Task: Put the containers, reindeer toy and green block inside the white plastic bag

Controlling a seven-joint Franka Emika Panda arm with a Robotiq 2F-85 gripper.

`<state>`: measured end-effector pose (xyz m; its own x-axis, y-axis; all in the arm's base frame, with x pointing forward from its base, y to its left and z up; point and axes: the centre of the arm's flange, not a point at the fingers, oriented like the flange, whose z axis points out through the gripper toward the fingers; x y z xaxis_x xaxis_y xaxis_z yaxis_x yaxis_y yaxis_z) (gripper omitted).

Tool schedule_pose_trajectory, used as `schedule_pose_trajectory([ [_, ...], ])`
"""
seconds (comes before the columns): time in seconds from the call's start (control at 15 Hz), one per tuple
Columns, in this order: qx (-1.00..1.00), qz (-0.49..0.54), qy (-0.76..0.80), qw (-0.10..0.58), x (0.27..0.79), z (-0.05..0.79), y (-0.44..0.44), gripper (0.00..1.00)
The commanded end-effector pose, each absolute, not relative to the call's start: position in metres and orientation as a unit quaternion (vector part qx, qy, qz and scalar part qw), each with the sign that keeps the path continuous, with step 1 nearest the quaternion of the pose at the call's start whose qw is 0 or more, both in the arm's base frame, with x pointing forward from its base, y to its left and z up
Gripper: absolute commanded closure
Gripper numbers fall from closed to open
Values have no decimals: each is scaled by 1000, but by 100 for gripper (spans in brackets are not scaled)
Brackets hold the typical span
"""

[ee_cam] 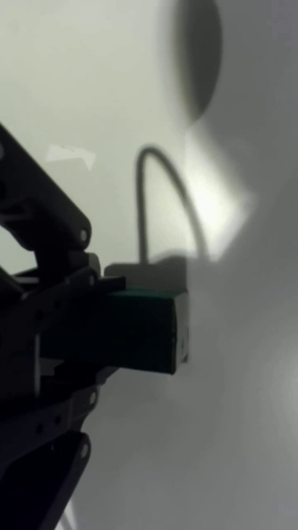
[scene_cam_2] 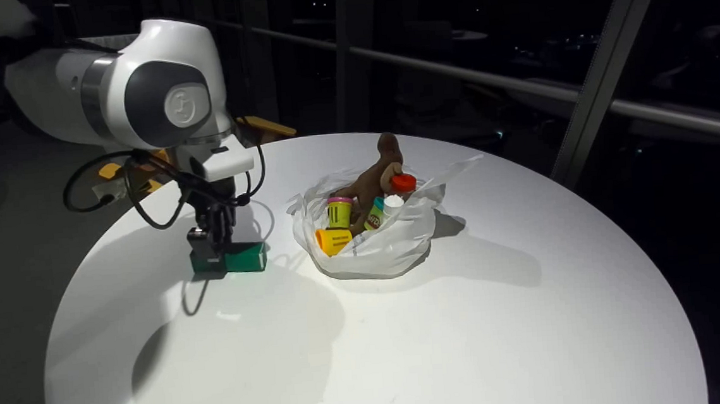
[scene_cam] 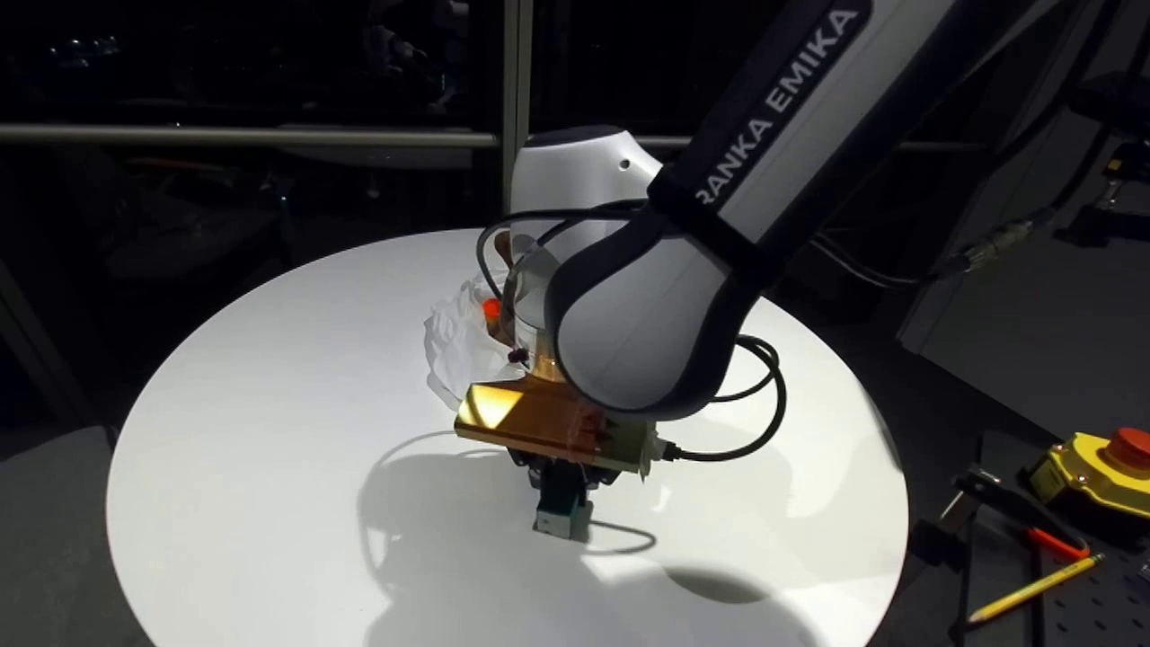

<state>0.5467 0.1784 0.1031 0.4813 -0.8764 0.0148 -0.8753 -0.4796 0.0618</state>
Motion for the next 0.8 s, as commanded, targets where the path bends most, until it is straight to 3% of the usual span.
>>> schedule_pose_trajectory([
  [0.0, 886, 5, -457, 74, 529, 133, 194, 80],
  [0.4, 878, 123, -424, 187, 533, 160, 197, 80],
  [0.73, 836, 246, -443, 211, 568, 174, 184, 81],
])
